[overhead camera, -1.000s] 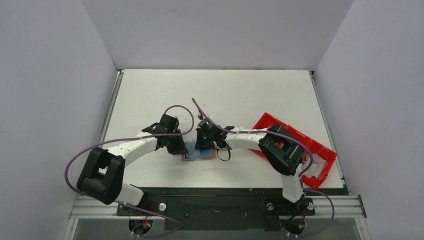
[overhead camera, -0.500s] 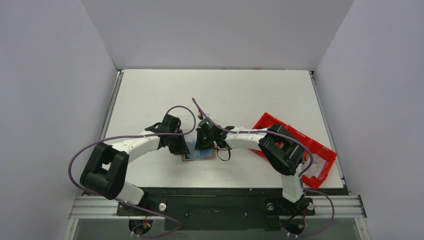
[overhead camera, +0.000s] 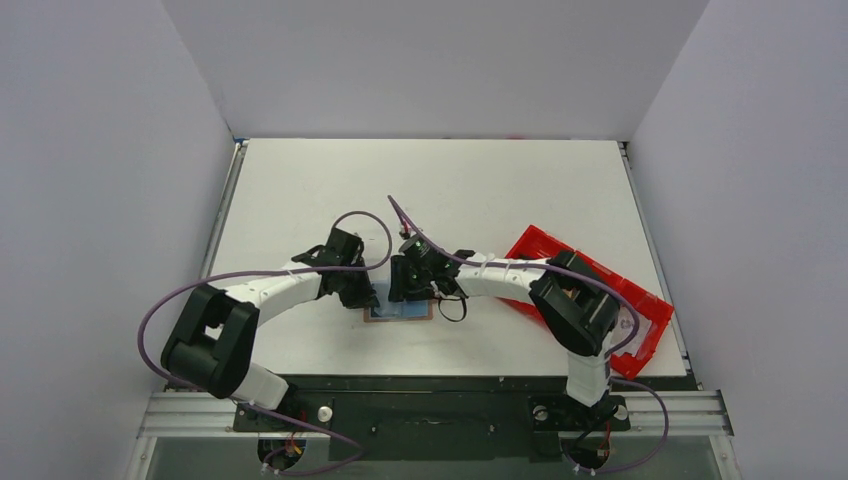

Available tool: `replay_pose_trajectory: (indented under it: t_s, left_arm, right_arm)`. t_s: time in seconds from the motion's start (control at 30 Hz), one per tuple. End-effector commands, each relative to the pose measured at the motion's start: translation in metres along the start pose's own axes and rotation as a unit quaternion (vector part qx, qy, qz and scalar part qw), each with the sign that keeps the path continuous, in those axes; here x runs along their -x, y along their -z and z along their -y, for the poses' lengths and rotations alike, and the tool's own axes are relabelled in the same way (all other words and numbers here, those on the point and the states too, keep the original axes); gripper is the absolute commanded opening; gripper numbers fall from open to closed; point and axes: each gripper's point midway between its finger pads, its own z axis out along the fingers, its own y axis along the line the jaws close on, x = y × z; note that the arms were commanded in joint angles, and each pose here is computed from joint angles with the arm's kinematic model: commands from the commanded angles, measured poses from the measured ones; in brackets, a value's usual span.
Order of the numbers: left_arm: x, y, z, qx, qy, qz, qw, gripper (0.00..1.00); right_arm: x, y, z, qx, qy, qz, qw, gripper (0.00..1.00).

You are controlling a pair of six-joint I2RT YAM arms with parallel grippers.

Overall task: Take the credit cards out of the card holder
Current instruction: Remove the credit card from the card holder.

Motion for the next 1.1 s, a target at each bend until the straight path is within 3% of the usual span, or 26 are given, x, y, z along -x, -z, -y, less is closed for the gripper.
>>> replay_pose_trajectory:
  t_s: [0.0,0.33,0.6,0.9,1.07]
  left_arm:
    - [0.014,0.01,0.013,-0.018,0.003,0.036,0.999,0.0]
    - [0.014,0.026,0.037,-0.056,-0.02,0.06,0.996,0.0]
    - [0.009,0.027,0.057,-0.068,-0.046,0.063,0.995,0.0]
    - [0.002,0.023,0.085,-0.09,-0.083,0.057,0.991,0.0]
    - [-0.006,0.021,0.102,-0.107,-0.105,0.048,0.987,0.0]
  right_arm:
    - [0.015,0.031,0.011,-0.027,0.004,0.018,0.999,0.45]
    - [0.029,0.066,0.048,-0.09,-0.01,0.058,0.994,0.51]
    - [0.007,0.065,0.096,-0.169,-0.02,0.047,0.984,0.37]
    - [-0.003,0.045,0.094,-0.136,-0.035,0.037,0.989,0.19]
    - [-0.007,0.036,0.092,-0.125,-0.038,0.031,0.991,0.15]
